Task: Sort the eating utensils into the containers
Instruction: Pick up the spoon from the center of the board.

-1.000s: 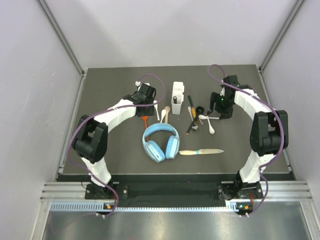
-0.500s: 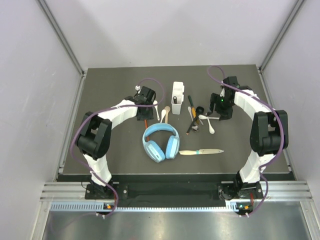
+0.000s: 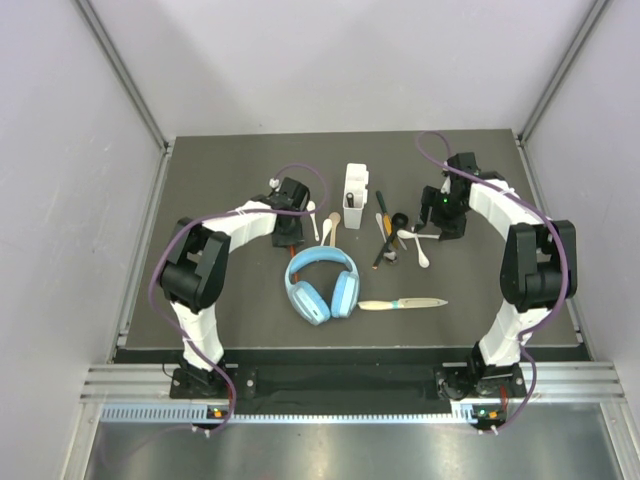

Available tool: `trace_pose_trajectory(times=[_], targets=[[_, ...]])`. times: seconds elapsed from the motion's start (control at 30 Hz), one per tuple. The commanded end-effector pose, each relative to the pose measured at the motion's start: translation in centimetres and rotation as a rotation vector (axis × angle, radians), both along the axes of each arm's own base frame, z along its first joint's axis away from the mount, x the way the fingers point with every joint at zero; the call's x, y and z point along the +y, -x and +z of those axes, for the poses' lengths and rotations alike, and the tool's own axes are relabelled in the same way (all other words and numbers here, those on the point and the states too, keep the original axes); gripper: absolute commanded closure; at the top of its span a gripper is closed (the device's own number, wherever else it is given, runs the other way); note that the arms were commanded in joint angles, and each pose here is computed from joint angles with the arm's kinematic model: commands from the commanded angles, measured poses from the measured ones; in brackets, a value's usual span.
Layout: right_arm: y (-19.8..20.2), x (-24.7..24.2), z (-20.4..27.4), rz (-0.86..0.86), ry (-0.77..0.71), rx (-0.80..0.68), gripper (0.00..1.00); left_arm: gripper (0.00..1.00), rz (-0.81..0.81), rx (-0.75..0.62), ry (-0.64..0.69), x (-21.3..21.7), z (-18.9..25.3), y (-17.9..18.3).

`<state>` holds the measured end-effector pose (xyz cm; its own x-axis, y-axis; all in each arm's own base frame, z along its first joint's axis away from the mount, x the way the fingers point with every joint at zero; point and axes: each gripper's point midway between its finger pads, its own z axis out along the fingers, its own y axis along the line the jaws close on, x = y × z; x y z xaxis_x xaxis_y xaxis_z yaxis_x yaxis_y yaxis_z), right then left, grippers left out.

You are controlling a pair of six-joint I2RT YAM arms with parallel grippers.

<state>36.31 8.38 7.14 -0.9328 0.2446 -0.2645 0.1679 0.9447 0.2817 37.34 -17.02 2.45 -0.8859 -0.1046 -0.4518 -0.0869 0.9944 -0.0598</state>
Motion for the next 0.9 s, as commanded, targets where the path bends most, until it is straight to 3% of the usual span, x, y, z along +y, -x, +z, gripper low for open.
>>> trace_pose_trajectory(times=[0.0,0.13,0.23,0.27,0.33,0.6,0.87], targets=[[-1.0,-0.4,1.2,-0.005,-0.007,-0.046,0.28,0.60,-0.010,0.023,-0.015,0.3,-1.0,0.1],[-1.1,-0.3,1.1,-0.006,-0.012,-0.042,0.28,0.66,-0.025,0.034,-0.024,0.3,-1.5,-0.1],[-1.1,-0.2,1.1,-0.007,-0.015,-0.041,0.28,0.79,-0.039,0.049,-0.034,0.2,-2.0,-0.2],[-1.2,-0.2,1.1,-0.007,-0.016,-0.042,0.28,0.92,-0.043,0.056,-0.034,0.2,-2.2,-0.1],[-1.2,-0.2,1.1,-0.007,-0.015,-0.039,0.28,1.00,-0.051,0.060,-0.034,0.1,-2.3,-0.1],[-1.5,-0.1,1.2,-0.009,-0.022,-0.038,0.29,1.00,-0.086,0.033,-0.013,-0.4,-0.8,-0.6],[-1.9,0.1,1.2,-0.011,-0.028,-0.036,0.29,1.00,-0.078,-0.145,0.021,-0.5,6.7,-4.6]])
